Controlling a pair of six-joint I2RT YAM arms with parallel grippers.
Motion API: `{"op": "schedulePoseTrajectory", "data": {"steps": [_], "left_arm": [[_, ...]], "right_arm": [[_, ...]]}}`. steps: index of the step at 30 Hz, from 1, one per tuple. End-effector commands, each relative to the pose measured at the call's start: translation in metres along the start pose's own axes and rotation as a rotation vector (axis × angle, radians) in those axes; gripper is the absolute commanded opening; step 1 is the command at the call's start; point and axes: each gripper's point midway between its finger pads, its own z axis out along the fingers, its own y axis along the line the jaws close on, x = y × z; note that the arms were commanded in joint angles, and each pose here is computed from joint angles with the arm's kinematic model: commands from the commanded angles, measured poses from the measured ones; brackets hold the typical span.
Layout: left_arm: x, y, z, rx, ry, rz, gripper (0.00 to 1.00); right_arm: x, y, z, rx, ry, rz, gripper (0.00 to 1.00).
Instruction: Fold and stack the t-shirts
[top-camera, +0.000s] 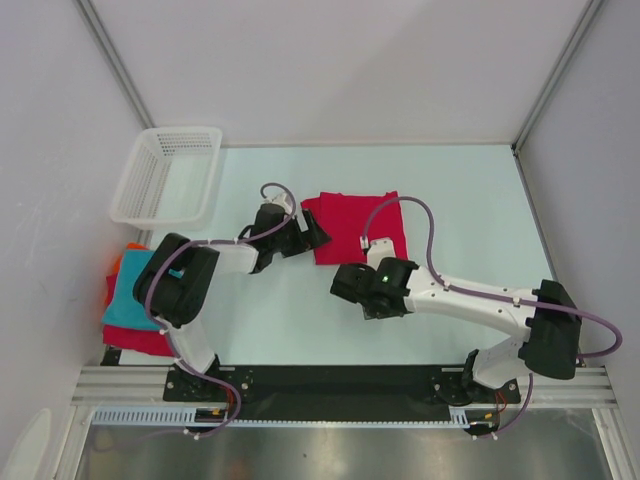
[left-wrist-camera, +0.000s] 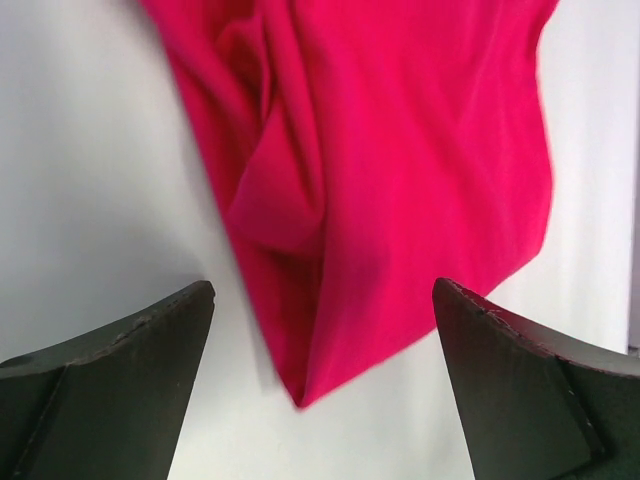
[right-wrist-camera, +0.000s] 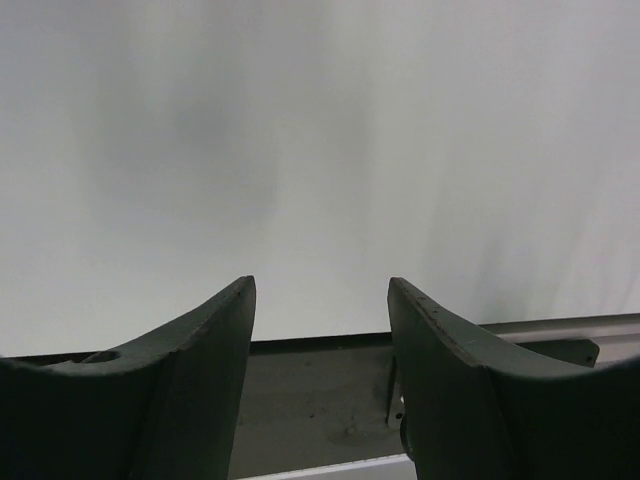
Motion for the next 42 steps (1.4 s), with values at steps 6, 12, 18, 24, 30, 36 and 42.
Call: {"op": "schedulePoseTrajectory", "data": {"steps": [6,12,18,24,30,36,42], "left_arm": [[0.035,0.01,0.039,0.023,0.062,-0.113,1.0],[0.043,0.007,0.047,-0.011,0.075,-0.174,1.0],[0.046,-0.021,0.059,0.066,0.128,-0.209,0.59],[0.025,-0.039,0.067,0.085,0.125,-0.205,0.11],[-0.051,-0.043,0.046,0.025,0.057,-0.183,0.0],[-0.107,-0.017,-0.041,-0.083,-0.044,-0.204,0.0],[-0.125,0.011,-0.135,-0.197,-0.186,-0.235,0.0]], "right_arm": [[-0.024,-0.011,-0.006,0.055,-0.008,0.003,0.61],[-0.036,-0.01,-0.008,0.043,0.001,0.018,0.61],[-0.043,-0.014,-0.012,0.035,0.006,0.04,0.61],[-0.053,-0.025,-0.031,0.018,-0.025,0.08,0.61],[-0.058,-0.042,-0.061,-0.046,-0.085,0.153,0.61],[-0.056,-0.05,-0.077,-0.126,-0.134,0.203,0.6],[-0.052,-0.05,-0.092,-0.199,-0.171,0.206,0.59]]}}
